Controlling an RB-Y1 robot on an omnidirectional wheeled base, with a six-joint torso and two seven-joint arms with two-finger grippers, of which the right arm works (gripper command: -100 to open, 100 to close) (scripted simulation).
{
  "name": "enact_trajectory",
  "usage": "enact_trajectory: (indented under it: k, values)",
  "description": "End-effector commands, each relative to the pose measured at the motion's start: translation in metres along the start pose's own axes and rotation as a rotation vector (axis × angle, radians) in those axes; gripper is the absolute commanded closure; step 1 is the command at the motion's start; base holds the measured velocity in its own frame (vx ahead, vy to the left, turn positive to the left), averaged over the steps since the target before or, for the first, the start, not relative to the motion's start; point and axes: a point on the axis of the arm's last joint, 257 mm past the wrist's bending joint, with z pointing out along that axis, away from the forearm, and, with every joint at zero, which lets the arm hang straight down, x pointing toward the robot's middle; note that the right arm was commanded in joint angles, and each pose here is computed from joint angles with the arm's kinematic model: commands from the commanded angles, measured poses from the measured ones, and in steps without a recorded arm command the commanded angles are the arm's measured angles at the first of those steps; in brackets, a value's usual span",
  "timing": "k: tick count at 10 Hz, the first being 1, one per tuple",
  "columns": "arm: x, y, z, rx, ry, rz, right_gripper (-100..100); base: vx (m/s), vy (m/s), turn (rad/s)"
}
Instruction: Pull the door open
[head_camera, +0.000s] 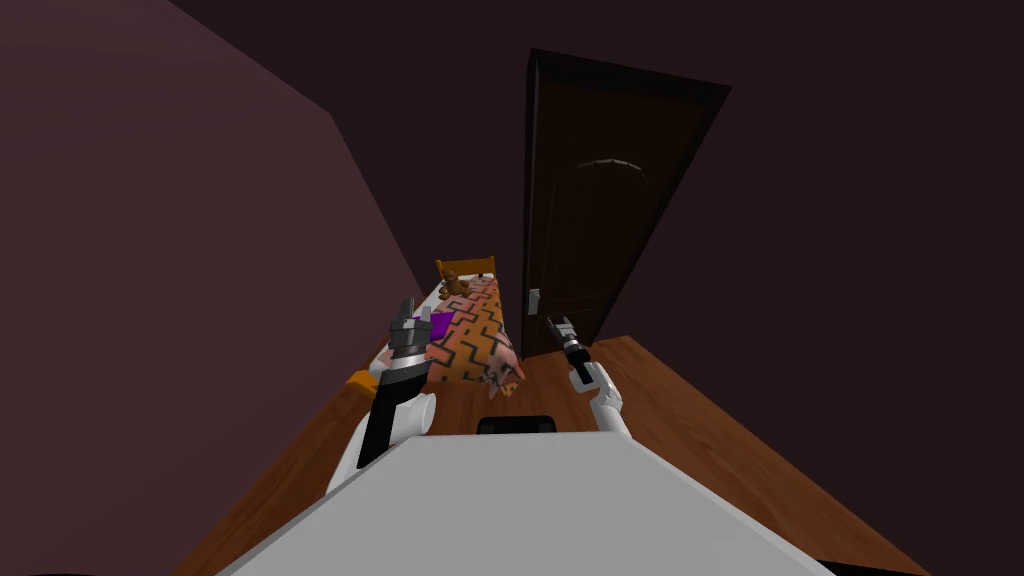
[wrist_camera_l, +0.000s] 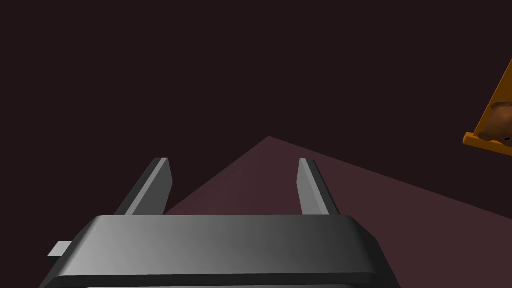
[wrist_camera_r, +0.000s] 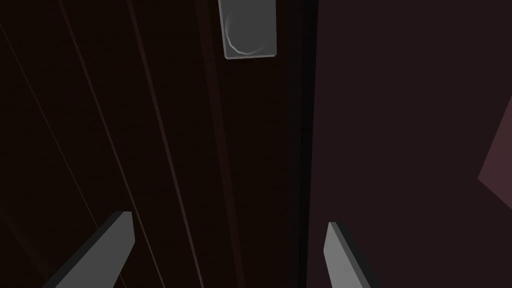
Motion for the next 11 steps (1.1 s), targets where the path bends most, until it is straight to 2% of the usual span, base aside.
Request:
enact_trajectory:
  k: [1, 9, 10, 11]
  values:
    - [0.011, 0.003, 0.0045, 0.002, 0.025, -0.029, -100, 0.124, -0.03, 0.013]
    - [0.054, 0.024, 0.0199, -0.009, 0.121, -0.12, -100, 0.11, -0.025, 0.014]
    - [0.049, 0.021, 0.0188, -0.008, 0.113, -0.113, -100, 0.052, -0.011, 0.007]
    - [0.048, -0.01, 0.0145, 0.026, 0.119, -0.134, -100, 0.078, 0.037, 0.218]
